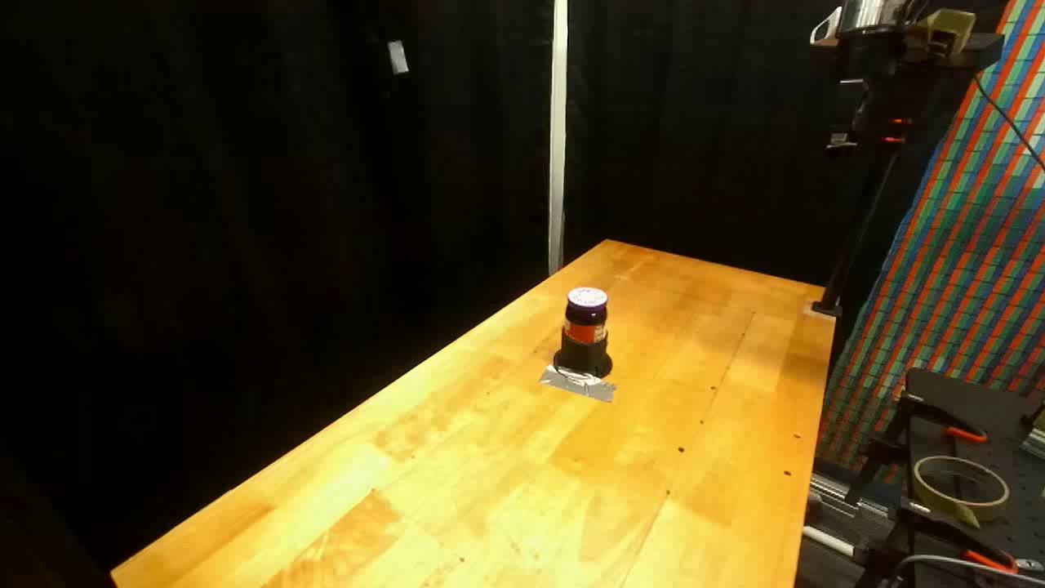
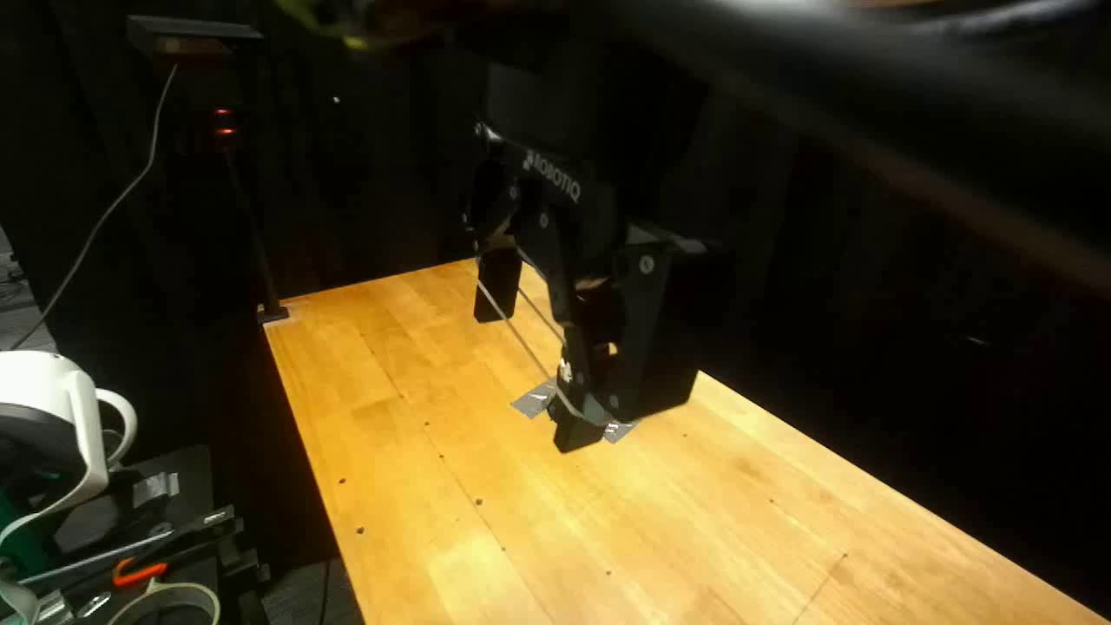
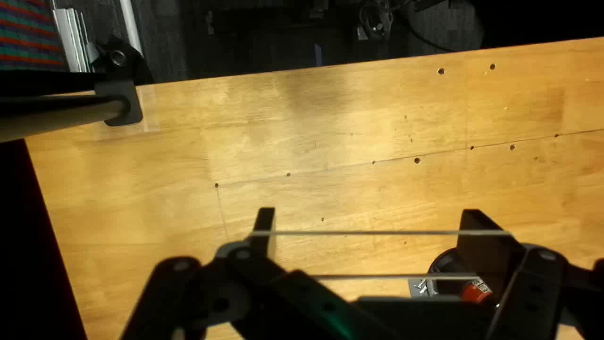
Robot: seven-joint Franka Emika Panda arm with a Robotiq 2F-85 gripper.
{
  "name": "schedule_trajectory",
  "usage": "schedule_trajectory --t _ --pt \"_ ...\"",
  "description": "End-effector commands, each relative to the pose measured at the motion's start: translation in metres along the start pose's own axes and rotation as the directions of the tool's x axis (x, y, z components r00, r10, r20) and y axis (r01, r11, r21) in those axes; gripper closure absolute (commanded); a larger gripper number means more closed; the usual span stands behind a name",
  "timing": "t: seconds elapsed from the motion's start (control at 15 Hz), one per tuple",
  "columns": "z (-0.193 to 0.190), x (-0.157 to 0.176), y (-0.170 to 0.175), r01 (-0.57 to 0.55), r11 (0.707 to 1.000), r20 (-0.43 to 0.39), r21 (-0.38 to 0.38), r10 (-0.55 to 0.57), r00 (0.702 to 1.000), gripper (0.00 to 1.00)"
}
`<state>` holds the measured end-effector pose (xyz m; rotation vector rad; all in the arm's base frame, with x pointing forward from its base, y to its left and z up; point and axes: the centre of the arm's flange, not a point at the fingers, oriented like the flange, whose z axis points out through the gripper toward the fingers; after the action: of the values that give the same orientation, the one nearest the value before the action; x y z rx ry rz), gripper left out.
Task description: Put the rubber band on the jar.
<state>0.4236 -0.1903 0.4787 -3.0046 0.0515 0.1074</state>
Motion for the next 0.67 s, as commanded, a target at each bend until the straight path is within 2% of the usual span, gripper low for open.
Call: schedule_trajectory --t 0.0,0.27,0.53,0.6 --pt "-0.001 0.000 0.000 0.000 1.000 -0.003 -0.001 0.000 1.000 0.00" --pt "-0.003 0.000 0.000 0.000 1.000 -0.005 -0.001 0.000 1.000 0.00" --pt "0.007 0.046 -0.029 0.116 0.992 0.004 -0.056 -0.116 0.993 0.00" --pt "0.010 0.067 -0.041 0.151 0.986 0.001 -0.070 -0.152 0.988 0.00"
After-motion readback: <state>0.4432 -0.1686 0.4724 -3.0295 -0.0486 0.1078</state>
